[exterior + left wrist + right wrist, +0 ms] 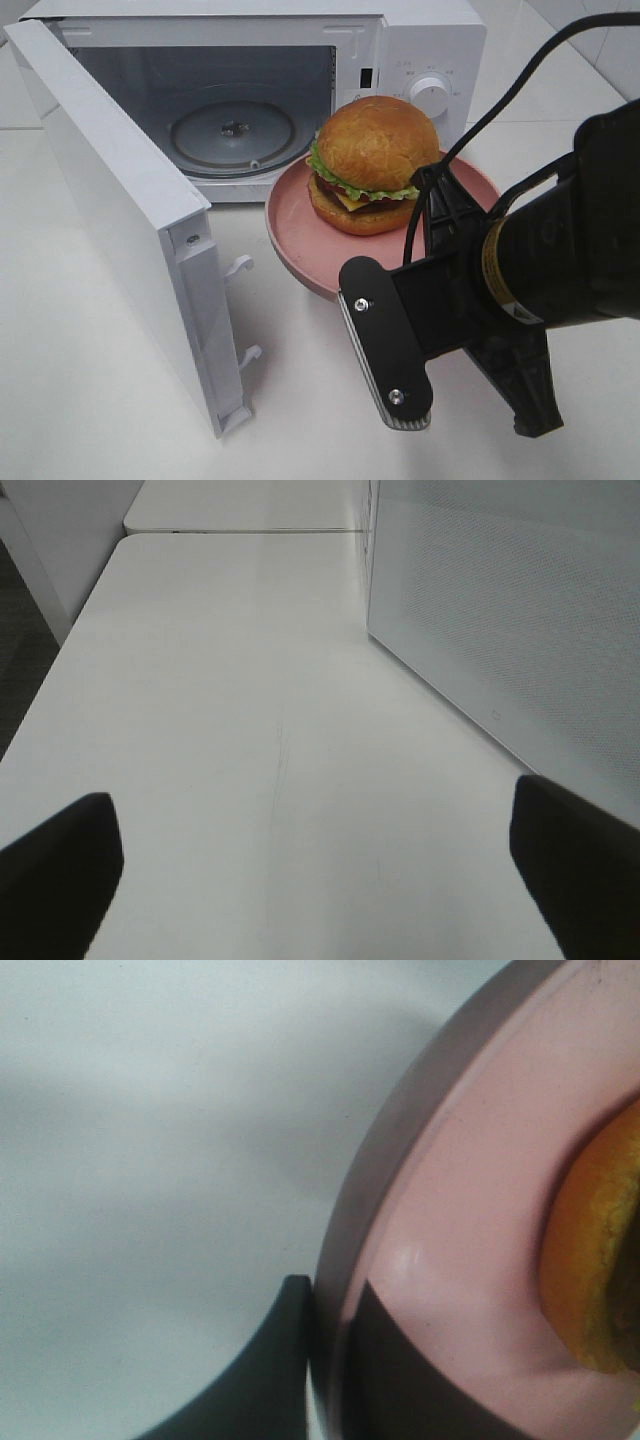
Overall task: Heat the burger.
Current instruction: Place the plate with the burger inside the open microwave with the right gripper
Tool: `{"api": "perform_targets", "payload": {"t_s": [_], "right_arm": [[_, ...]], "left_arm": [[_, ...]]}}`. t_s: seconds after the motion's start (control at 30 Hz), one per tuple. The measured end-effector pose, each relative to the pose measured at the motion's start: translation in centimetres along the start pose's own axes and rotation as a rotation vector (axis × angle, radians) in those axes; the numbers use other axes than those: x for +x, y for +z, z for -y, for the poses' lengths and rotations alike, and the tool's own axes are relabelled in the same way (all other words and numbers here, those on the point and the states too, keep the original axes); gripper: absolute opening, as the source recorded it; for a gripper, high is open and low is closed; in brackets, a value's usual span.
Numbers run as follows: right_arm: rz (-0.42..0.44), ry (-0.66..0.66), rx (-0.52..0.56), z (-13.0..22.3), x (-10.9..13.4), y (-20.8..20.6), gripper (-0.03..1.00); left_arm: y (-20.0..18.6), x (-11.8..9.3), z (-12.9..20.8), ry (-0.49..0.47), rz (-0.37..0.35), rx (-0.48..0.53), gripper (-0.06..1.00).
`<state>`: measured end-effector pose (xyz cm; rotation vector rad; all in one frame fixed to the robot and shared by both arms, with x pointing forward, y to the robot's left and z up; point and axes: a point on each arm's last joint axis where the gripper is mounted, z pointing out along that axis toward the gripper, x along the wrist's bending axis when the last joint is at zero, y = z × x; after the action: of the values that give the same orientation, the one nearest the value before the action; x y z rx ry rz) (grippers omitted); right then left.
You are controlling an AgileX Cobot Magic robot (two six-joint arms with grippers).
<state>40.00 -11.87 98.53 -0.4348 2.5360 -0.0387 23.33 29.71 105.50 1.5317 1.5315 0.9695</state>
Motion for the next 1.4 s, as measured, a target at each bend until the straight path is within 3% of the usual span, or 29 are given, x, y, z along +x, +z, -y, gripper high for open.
{"api": "perform_targets", "payload": {"t_s": [0.57, 1.1, 1.4], "right_arm": [[0.003, -0.135, -0.126, 3.5, -2.2, 2.0, 0.05], [-0.037, -0.289, -0.252, 5.8, -2.4, 2.8, 0.05], [-0.033, -0.294, -0.272, 6.1, -2.5, 2.8, 0.05]], "left_arm": [[0.0, 0.0, 0.0, 0.0, 0.0, 0.0, 0.97], [0.0, 0.0, 0.0, 0.0, 0.0, 0.0, 0.97], [0.0, 0.0, 0.0, 0.0, 0.0, 0.0, 0.97]]}}
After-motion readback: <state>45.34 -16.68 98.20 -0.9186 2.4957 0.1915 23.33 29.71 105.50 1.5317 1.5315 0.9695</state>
